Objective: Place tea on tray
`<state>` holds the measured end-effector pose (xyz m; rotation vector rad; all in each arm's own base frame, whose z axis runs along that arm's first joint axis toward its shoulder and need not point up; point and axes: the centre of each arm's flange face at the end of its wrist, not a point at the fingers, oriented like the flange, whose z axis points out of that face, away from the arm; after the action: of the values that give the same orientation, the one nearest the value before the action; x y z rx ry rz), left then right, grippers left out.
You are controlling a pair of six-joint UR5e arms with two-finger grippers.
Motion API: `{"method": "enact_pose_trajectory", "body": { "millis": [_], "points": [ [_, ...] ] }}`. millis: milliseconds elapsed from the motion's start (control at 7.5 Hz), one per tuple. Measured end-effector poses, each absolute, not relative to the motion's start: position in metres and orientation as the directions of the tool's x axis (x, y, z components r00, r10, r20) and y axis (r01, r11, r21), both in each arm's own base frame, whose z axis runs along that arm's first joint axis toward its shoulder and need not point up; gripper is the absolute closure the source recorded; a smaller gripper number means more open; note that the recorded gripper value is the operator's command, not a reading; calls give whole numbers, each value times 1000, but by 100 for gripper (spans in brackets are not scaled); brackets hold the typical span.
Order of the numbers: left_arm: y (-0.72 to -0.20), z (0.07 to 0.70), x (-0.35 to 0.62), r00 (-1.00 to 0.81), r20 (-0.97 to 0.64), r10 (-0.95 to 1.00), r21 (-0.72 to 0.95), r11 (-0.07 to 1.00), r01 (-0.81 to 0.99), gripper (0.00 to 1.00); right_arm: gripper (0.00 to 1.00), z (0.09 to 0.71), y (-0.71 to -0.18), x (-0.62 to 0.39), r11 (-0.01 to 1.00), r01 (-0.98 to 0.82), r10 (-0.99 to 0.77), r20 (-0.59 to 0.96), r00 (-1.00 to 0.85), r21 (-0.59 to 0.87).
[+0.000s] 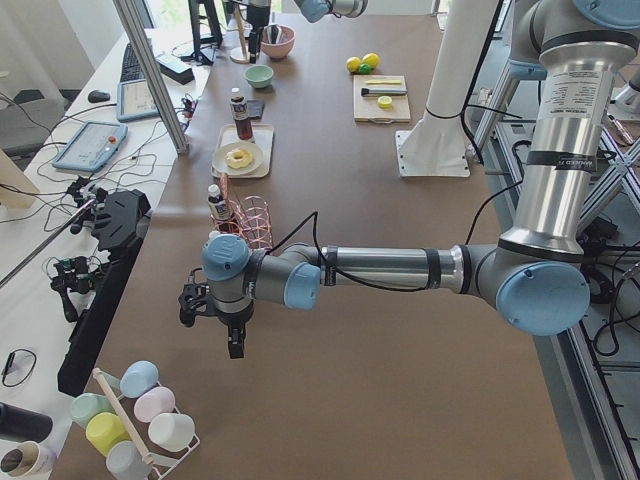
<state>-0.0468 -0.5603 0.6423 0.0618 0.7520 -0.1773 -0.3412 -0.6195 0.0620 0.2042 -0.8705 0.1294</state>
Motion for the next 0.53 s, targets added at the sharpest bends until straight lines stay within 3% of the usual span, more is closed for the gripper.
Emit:
{"method": "enact_pose_trajectory", "body": {
  "millis": [133,533],
  "points": [
    [-560,642,-47,716,-684,-138,-7,983,182,2,0,90,-598,-313,972,-199,40,752,658,122],
    [-559,641,-49,715,-685,-140,-5,982,187,2,0,266,-588,-196,983,-59,-51,575,817,172]
  ]
}}
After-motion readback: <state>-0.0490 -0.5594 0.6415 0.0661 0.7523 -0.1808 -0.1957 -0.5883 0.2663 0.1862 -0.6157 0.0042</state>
